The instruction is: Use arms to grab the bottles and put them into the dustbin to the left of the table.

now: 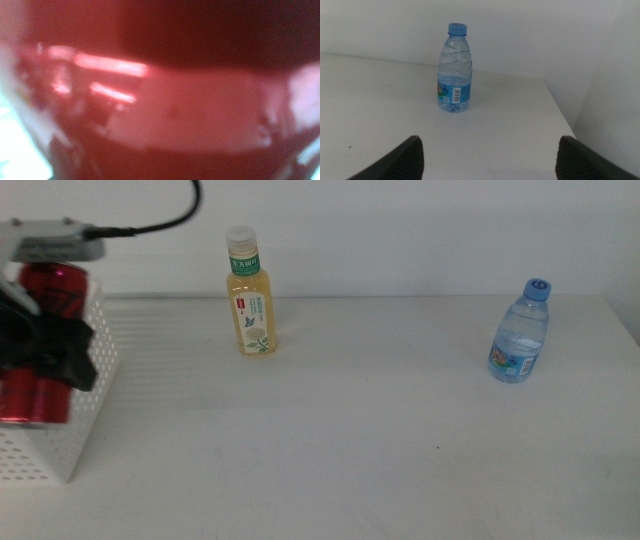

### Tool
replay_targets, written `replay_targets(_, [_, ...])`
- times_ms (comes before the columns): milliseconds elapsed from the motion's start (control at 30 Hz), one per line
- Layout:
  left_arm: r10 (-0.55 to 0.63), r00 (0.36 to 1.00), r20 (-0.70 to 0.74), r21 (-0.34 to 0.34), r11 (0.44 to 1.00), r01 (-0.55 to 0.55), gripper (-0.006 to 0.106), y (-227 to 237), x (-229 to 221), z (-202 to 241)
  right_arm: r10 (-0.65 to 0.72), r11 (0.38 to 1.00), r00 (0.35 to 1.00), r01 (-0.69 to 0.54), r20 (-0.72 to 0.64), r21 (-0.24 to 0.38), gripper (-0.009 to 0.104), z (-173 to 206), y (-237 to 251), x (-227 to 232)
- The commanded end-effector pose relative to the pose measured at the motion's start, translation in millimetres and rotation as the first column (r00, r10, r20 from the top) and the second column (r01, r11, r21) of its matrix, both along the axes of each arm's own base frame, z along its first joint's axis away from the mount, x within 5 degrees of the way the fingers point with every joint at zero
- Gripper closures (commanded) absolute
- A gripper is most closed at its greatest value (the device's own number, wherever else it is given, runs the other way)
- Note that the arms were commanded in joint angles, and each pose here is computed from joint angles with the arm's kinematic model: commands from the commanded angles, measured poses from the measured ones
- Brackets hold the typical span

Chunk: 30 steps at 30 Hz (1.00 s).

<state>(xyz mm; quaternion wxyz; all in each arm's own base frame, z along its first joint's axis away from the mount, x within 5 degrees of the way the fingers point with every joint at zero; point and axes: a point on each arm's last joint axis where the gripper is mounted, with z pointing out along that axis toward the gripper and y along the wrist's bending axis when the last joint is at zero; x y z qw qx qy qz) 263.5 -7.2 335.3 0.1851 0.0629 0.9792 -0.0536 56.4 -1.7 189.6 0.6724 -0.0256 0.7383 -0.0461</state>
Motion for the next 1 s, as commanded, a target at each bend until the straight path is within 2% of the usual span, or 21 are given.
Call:
replay_targets(0, [0.020, 0.997, 0.070, -0.014, 1.000, -0.019, 0.105, 15, 2, 26, 0.000, 1.000, 0.994, 0.002, 0.107, -0.022, 0.000, 11, 0, -2])
replay_targets(300, [0.172, 0.982, 0.081, 0.006, 0.985, -0.173, 0.105, 75, 34, 46, 0.000, 1.000, 0.994, 0.002, 0.107, -0.022, 0.000, 11, 0, -2])
replay_targets(633, [0.191, 0.981, 0.029, 0.046, 0.980, -0.192, 0.105, 116, 81, 29, 0.000, 1.000, 0.994, 0.002, 0.107, -0.022, 0.000, 11, 0, -2])
replay_targets(967, [0.198, 0.975, -0.101, 0.115, 0.976, -0.187, 0.105, 135, 111, -26, 0.000, 1.000, 0.994, 0.002, 0.107, -0.022, 0.000, 11, 0, -2])
